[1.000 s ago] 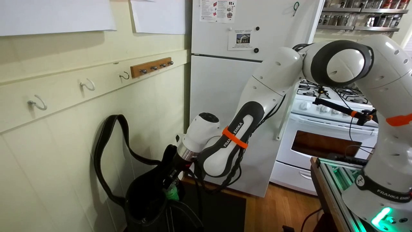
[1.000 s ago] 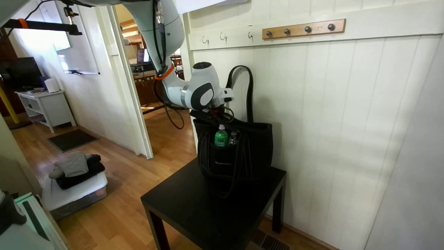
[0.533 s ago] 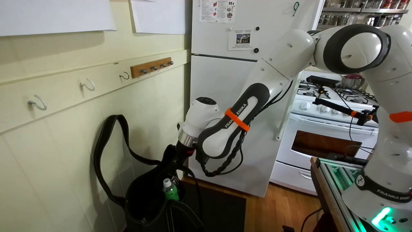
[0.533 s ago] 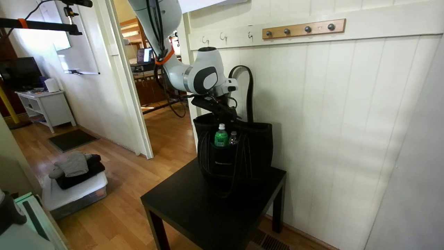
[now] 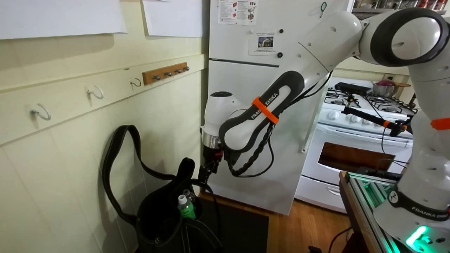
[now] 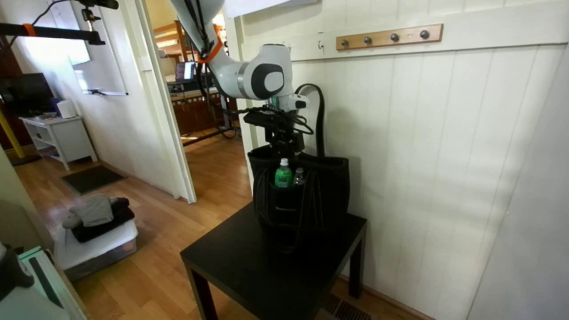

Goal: Move the green bottle to the left

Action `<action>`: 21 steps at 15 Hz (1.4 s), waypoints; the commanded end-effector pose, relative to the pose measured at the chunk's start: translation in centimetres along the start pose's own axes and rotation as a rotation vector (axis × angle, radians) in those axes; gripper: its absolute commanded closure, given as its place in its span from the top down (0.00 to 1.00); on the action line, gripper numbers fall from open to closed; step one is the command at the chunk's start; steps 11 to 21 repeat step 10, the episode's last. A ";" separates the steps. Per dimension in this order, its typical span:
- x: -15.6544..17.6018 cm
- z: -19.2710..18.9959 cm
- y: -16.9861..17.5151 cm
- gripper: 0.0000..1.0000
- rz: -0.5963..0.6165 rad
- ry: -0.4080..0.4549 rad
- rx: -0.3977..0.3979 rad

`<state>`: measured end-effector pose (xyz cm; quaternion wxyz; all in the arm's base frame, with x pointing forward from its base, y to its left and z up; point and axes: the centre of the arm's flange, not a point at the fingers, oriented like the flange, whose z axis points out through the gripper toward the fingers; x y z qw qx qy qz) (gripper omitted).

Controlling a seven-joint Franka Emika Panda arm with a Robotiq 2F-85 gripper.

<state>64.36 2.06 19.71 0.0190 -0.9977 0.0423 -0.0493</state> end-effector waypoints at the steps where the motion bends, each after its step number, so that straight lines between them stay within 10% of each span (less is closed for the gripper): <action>1: -1.5 -1.1 -0.1 1.00 -0.041 -0.106 -0.029; 21: -1.1 -0.5 -0.1 1.00 -0.030 -0.099 -0.024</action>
